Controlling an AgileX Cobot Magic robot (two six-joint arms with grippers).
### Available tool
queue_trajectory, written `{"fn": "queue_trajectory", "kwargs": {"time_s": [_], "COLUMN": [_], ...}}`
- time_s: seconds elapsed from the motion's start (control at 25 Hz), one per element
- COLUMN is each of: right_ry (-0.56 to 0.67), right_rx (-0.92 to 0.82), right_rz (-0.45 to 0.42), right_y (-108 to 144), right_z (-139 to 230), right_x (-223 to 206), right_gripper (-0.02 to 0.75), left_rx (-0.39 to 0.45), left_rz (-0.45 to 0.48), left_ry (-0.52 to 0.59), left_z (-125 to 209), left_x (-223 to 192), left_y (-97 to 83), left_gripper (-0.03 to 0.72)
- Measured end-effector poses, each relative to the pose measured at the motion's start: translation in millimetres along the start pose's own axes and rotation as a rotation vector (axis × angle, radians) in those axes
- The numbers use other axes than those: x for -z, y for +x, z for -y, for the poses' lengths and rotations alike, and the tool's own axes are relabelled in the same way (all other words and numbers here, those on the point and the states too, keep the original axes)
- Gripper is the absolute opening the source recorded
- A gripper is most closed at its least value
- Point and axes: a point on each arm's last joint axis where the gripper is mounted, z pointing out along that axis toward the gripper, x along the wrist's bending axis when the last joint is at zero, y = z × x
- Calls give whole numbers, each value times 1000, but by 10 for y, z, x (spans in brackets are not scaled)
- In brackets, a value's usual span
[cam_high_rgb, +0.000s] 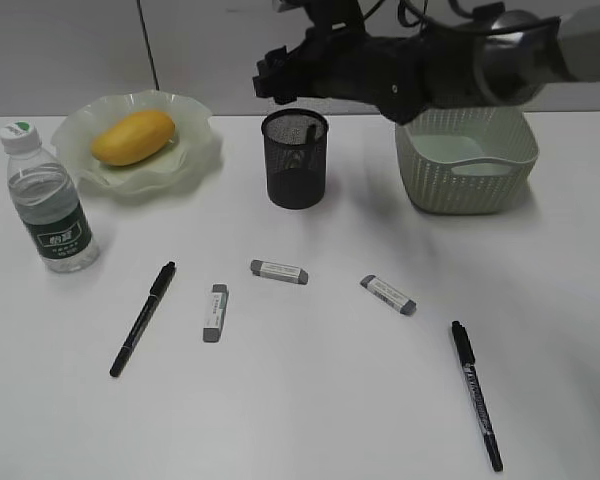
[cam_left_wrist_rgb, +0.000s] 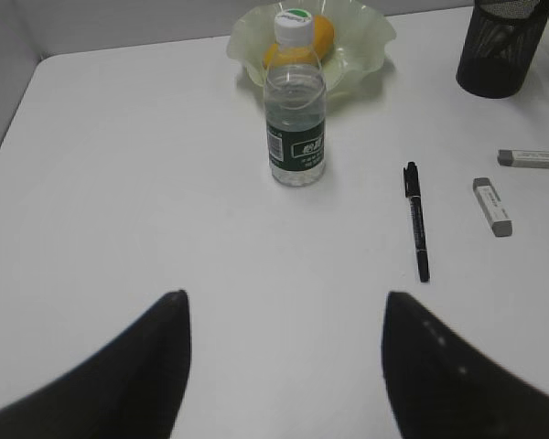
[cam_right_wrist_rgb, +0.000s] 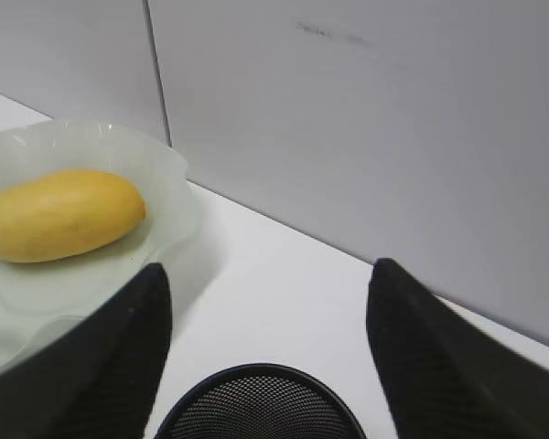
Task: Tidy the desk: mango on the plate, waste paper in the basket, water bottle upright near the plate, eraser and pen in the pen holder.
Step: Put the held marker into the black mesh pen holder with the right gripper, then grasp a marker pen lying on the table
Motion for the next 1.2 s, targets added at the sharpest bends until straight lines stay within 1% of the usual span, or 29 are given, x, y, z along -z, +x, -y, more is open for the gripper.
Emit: {"fn": "queue_trajectory", "kwargs": {"time_s": [0.08, 0.2, 0.32, 0.44, 0.52, 0.64, 0.88, 0.96, 1.04, 1.2], "right_ry": [10, 71, 163, 277, 366, 520, 834, 902, 906, 848], "right_rx": [5, 7, 25, 57, 90, 88, -19, -57, -84, -115], "right_rz": [3, 15, 31, 55, 73, 108, 192, 223, 254, 313], "right_y": [6, 0, -28, -114, -212, -409, -828, -954, -1053, -1182], "right_z": [-181, -424, -644, -796, -835, -816, -732, -740, -808, -937], "right_x": [120, 341, 617, 909, 1075, 1299, 1801, 1984, 2166, 2542], "right_gripper": [535, 535, 535, 535, 535, 535, 535, 535, 535, 535], "left_rx": [0, -1, 1, 1, 3, 8, 20, 22, 24, 32], "left_rz": [-1, -1, 2, 2, 6, 15, 34, 36, 40, 48], "left_ry": [0, -2, -2, -2, 14, 54, 91, 104, 135, 223], "left_z": [0, -2, -2, -2, -15, -48, -76, -85, -104, -227], "left_x": [0, 0, 0, 0, -24, -85, -142, -162, -208, -373], "left_y": [1, 1, -1, -2, -4, -7, -20, -21, -22, -16], "left_gripper": [498, 498, 498, 498, 498, 498, 498, 498, 498, 498]}}
